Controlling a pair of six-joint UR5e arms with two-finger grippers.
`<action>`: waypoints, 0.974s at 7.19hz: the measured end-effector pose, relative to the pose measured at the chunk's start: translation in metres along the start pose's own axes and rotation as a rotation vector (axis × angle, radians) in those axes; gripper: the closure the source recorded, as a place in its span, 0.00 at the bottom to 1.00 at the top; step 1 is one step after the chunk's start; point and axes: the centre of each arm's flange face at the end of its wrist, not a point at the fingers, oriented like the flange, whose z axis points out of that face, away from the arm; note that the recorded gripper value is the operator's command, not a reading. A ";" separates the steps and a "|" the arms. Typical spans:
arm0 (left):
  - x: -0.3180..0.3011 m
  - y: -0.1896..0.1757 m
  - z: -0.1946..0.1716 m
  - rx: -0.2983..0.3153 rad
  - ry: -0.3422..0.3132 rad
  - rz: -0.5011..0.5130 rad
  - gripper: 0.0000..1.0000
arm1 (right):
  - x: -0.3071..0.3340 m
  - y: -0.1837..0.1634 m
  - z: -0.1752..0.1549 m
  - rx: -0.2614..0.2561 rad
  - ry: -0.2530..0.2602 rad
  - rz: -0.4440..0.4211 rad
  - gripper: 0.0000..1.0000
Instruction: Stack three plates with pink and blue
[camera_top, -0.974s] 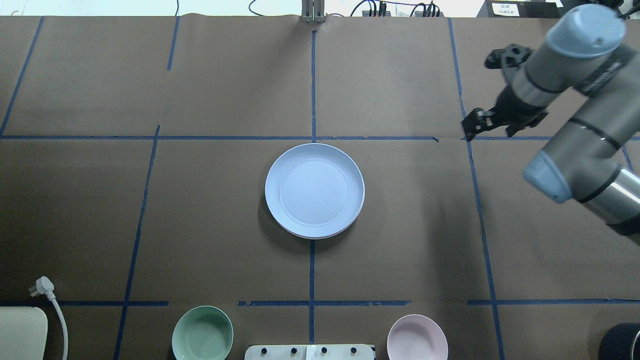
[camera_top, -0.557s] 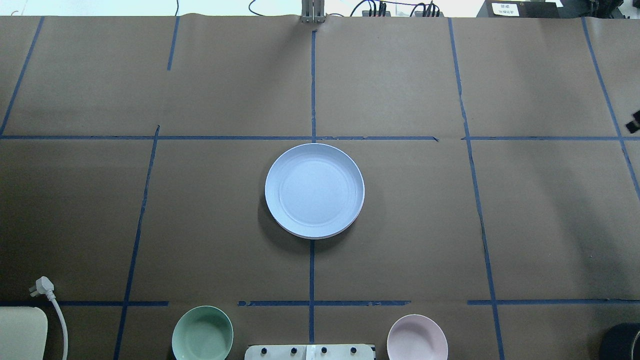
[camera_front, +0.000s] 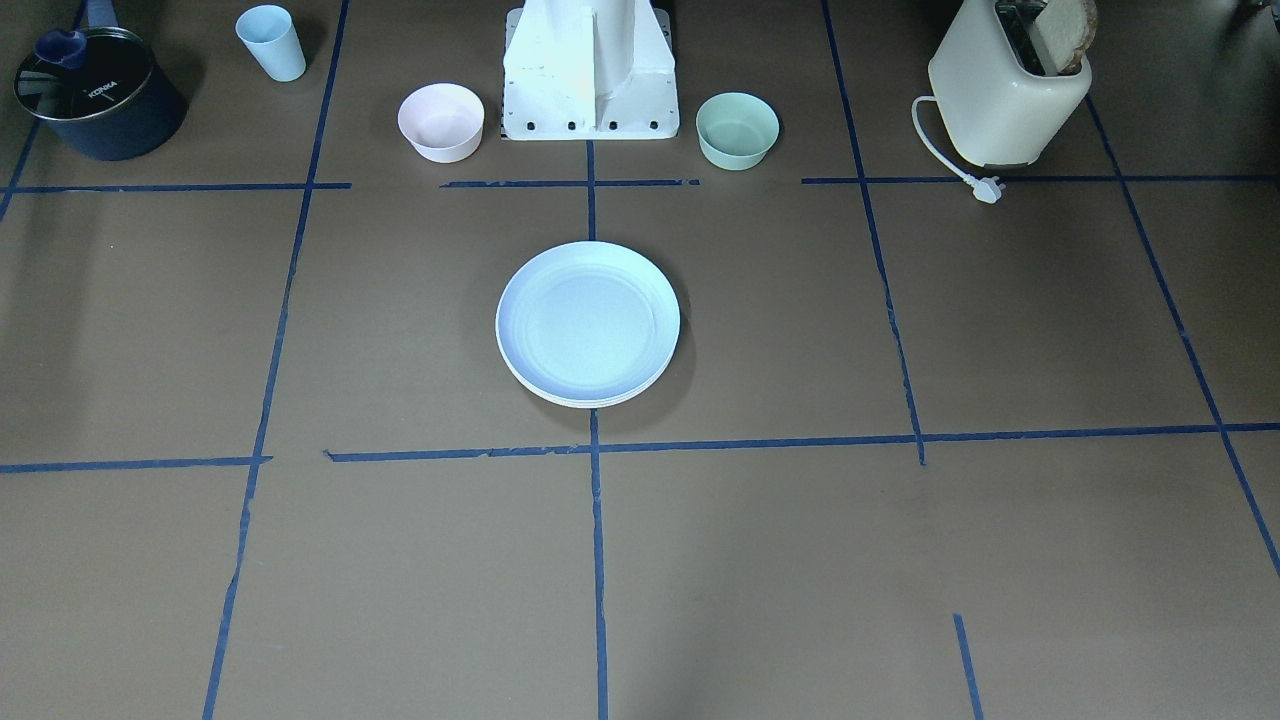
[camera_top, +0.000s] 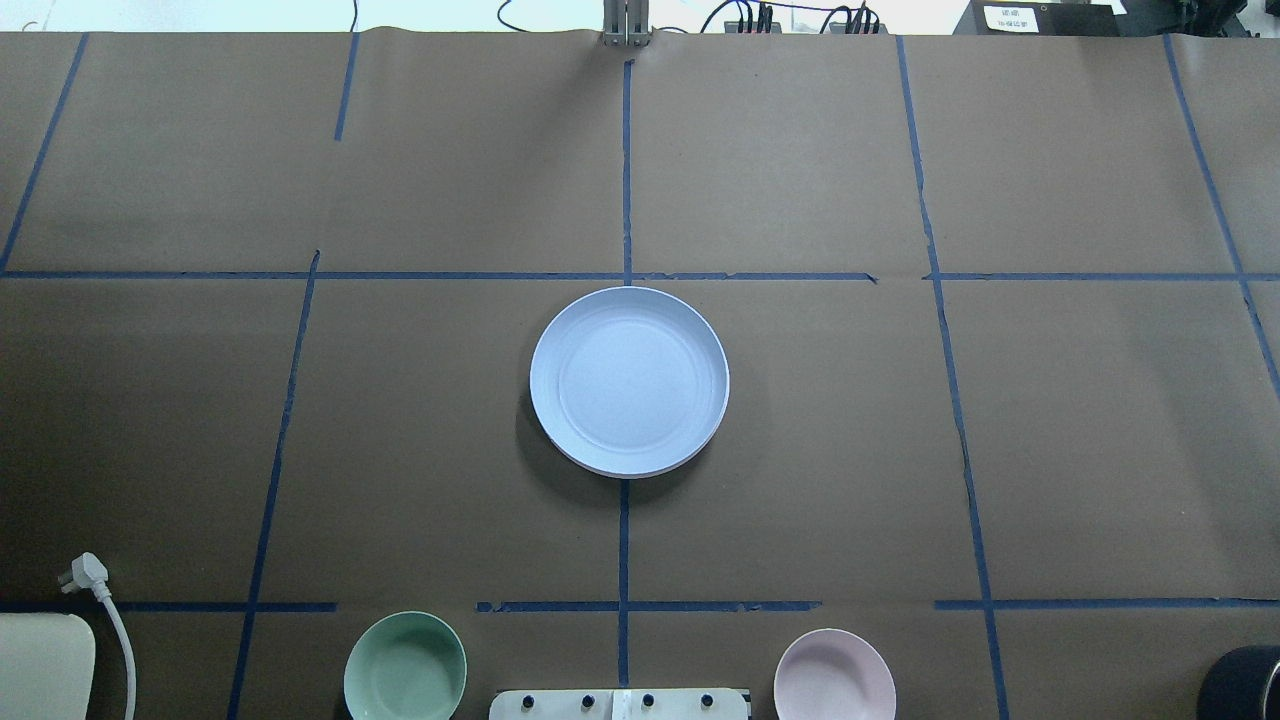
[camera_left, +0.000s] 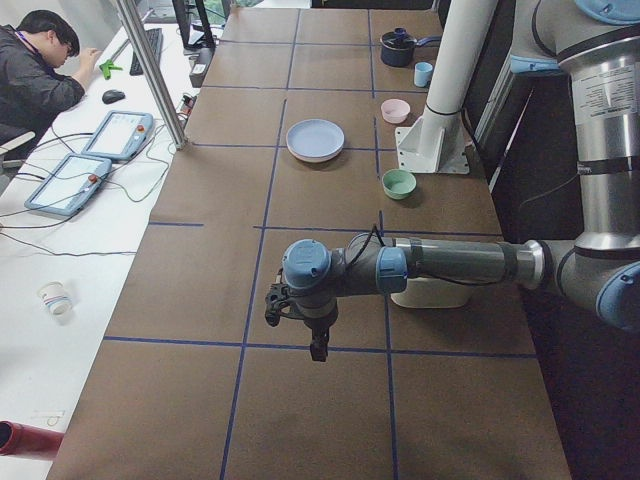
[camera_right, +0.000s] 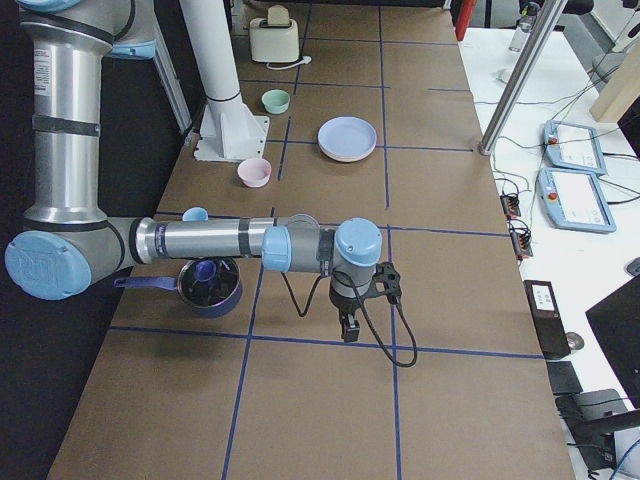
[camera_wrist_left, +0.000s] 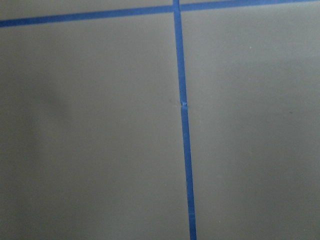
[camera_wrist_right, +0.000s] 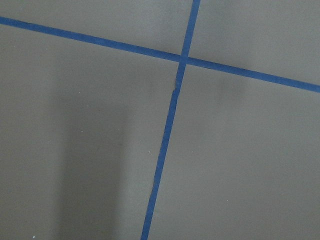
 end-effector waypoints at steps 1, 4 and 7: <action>0.001 0.002 0.000 0.000 -0.001 0.001 0.00 | 0.002 0.003 0.002 -0.002 -0.002 0.004 0.00; 0.002 0.002 -0.001 0.003 -0.001 0.006 0.00 | 0.001 0.004 0.003 -0.004 -0.012 0.005 0.00; 0.001 0.002 -0.001 0.003 -0.001 0.006 0.00 | -0.001 0.003 0.004 -0.003 -0.028 0.002 0.00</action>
